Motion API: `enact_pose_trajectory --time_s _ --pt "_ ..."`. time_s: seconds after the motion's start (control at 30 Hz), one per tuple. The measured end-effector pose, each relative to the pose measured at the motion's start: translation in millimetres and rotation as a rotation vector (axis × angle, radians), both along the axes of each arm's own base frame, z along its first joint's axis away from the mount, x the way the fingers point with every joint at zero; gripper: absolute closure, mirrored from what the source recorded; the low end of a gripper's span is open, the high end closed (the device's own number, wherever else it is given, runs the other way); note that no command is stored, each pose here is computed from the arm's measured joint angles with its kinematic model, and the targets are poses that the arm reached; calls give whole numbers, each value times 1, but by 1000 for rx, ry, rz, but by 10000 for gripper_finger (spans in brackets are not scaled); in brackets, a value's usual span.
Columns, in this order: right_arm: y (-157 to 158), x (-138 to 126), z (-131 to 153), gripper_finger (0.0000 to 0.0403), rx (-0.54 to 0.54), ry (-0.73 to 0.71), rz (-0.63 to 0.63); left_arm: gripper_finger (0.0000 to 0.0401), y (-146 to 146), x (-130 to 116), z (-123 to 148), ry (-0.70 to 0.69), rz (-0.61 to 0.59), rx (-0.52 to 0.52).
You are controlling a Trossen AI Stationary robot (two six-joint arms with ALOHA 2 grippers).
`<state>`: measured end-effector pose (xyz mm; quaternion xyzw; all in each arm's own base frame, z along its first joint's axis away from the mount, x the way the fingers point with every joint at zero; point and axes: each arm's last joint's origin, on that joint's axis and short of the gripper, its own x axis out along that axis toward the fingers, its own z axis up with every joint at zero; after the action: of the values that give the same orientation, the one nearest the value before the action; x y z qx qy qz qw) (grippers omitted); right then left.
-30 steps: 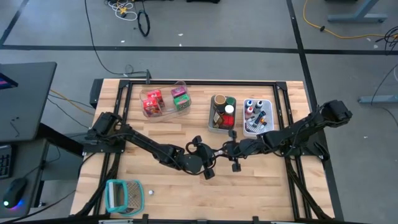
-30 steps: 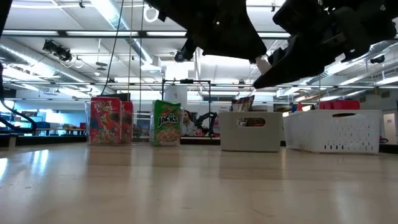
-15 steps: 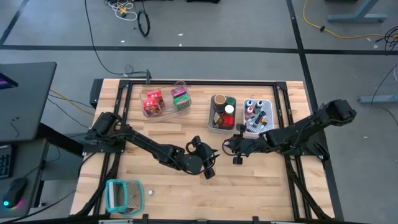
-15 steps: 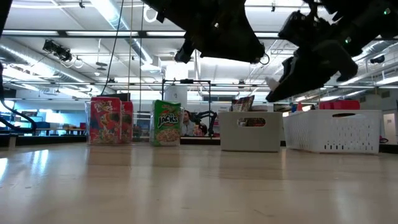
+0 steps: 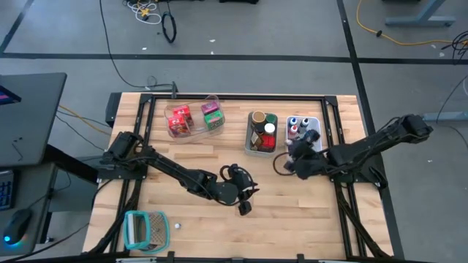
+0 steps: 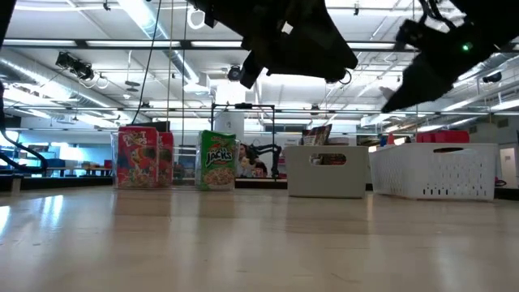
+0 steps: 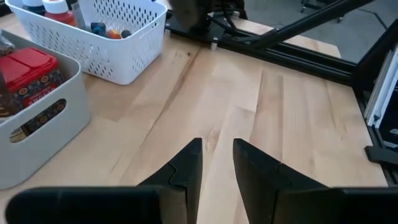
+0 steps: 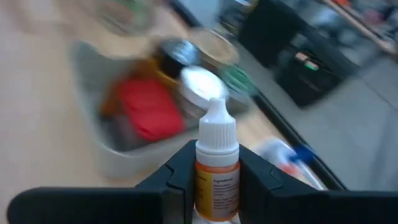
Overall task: Pick & Place Kitchen Items
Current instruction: Put the small yellow food coloring bottle into the white bin, then put the small black food coloring bottle into the white bin
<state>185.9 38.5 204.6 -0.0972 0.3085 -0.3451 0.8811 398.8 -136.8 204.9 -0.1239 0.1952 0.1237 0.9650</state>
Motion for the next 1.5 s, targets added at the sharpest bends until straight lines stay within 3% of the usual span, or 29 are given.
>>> enact_pose_trajectory --time_s 0.17,0.33,0.47,0.9,1.13,1.37,1.5 --pt "-7 -16 -7 317 -10 6 -167 302 0 0 0 -2 5 -5" --pt "-14 -21 -13 315 31 -52 -272 302 0 0 0 -5 12 -3" --pt "-23 -26 -29 304 -4 -98 -343 302 0 0 0 -6 12 -3" --pt "-39 -29 -52 226 29 -143 -424 302 0 0 0 -6 14 -2" --pt "-33 2 -32 211 41 -268 -216 303 0 0 0 -5 14 -2" --pt "-16 29 3 224 236 -531 325 303 -11 -3 -1 11 -76 -31" --pt "-7 31 9 231 314 -553 561 303 -30 -10 -1 21 -163 -45"
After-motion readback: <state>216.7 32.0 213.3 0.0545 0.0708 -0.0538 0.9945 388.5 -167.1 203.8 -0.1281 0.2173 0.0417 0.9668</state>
